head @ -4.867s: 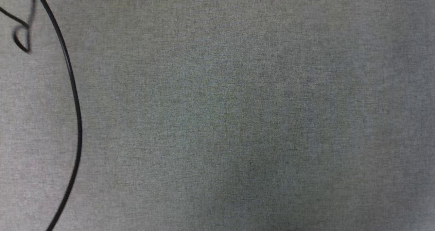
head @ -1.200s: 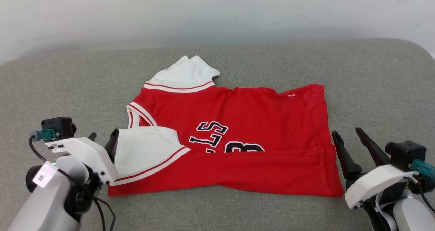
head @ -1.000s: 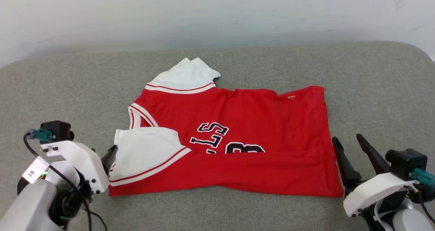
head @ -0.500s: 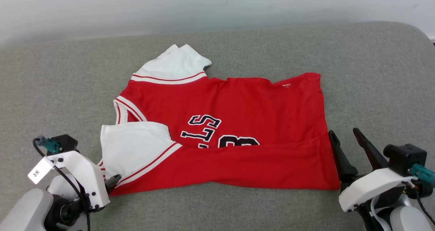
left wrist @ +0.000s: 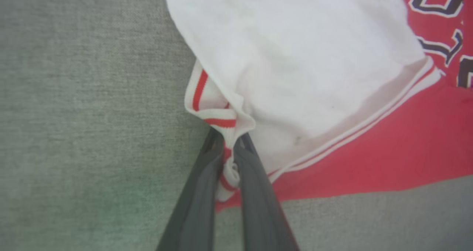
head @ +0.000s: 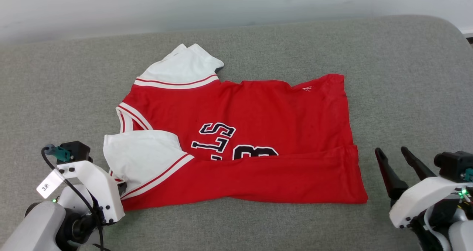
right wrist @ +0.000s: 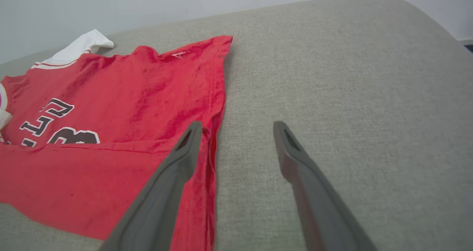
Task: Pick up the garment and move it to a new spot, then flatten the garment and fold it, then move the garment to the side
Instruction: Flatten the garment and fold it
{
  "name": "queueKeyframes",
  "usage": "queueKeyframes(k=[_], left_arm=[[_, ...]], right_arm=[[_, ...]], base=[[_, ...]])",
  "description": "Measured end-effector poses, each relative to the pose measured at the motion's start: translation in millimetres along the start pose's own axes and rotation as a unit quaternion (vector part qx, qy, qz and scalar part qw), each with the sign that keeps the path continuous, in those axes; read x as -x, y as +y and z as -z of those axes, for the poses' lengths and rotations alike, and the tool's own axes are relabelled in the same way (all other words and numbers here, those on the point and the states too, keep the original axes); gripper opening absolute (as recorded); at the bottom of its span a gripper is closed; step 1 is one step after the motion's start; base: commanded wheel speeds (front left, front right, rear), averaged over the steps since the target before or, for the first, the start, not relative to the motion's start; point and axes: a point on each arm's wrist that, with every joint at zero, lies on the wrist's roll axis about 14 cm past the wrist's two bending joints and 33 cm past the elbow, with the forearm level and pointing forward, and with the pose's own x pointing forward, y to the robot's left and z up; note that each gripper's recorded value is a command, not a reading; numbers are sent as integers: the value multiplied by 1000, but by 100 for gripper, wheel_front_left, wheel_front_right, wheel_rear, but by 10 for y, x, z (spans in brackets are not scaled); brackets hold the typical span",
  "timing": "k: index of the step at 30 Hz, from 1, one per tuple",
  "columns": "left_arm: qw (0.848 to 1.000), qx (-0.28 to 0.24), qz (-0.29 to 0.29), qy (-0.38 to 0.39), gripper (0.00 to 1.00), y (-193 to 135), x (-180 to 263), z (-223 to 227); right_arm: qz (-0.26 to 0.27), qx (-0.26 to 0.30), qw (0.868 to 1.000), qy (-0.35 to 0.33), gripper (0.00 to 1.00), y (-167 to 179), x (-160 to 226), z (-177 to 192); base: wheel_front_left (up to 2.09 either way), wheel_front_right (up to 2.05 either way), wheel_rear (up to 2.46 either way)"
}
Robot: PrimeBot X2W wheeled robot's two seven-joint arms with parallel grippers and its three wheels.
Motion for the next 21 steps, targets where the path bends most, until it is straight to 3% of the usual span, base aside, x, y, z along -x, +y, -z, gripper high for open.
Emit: queueKeyframes(k=[8,21], left_arm=[[998,-27,-7,-62,0,-23,273,-172],[996,-37,-2,-84,0,-101,303,-256]], right_arm=[[-7,12,991,132,100,-102,95,261],[-82,10,953,290,100,358,-4,847]], base=[[0,0,0],[0,0,0]])
